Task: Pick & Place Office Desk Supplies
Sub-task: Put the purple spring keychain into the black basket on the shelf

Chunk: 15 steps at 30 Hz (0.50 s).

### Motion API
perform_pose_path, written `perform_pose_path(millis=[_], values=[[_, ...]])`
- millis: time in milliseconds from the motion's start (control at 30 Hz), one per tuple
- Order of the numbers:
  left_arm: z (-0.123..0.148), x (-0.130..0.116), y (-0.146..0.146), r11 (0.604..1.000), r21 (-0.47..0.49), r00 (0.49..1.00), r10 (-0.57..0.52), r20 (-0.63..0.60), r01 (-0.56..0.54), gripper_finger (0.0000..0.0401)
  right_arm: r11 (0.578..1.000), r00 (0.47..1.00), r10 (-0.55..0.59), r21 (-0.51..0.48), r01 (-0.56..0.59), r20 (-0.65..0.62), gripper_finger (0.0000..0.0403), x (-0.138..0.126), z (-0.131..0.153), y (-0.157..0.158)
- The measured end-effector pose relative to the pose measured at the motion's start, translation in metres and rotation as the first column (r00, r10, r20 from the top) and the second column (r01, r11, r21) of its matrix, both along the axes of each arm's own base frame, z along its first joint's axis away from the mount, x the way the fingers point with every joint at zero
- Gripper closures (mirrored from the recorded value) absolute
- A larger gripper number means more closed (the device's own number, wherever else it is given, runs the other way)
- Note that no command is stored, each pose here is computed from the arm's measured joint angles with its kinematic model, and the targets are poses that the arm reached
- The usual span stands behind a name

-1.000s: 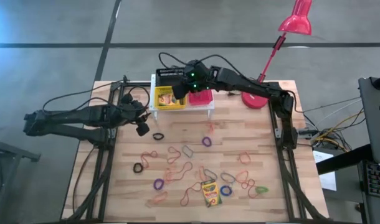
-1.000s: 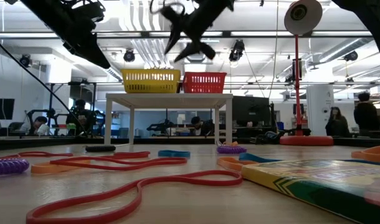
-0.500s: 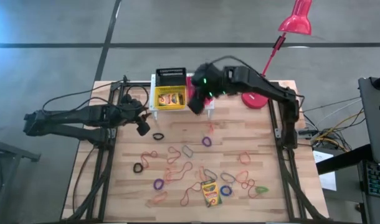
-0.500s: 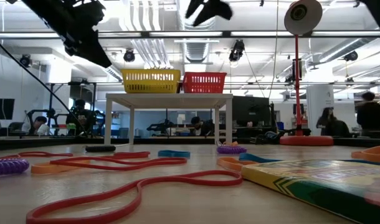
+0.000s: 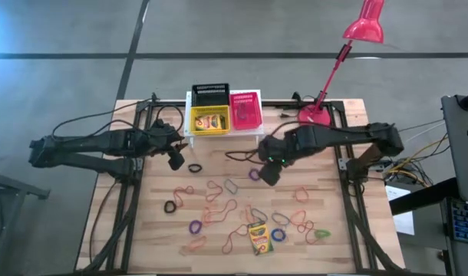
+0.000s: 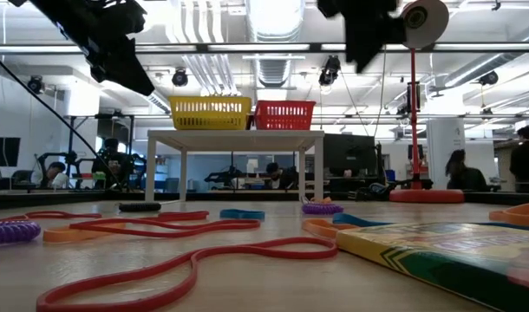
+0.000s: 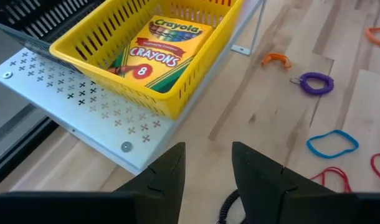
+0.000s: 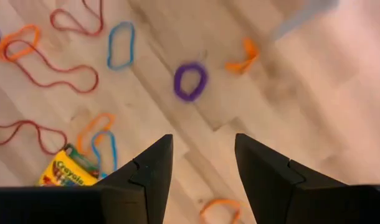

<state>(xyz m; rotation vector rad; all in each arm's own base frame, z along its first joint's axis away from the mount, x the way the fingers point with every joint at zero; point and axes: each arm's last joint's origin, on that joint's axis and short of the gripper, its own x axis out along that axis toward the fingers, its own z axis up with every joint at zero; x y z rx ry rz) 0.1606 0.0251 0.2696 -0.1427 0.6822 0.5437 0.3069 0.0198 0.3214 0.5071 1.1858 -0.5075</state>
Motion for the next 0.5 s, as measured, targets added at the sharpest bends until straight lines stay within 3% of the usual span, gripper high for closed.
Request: perform_pose_path(millis=[167,367,500], values=[[-0.001,0.0,0.0,1.0,-0.001,1.0,0.0,-0.004,0.0,0.0268,0.996,0.995,-0.045,0.085,0.037,0.093,0.0233,-0.011,-0.041,0.0],[-0.001,0.0,-0.001,0.999,-0.029,1.0,-0.03,-0.004,0.029,0.0268,0.992,0.963,-0.056,0.121,0.024,0.263,0.0211,-0.002,-0.1,0.001],[-0.002,0.001,-0.003,0.994,-0.089,0.998,-0.059,0.009,0.06,0.0268,0.994,0.965,-0.07,0.096,0.047,0.251,0.02,0.003,-0.14,0.0]])
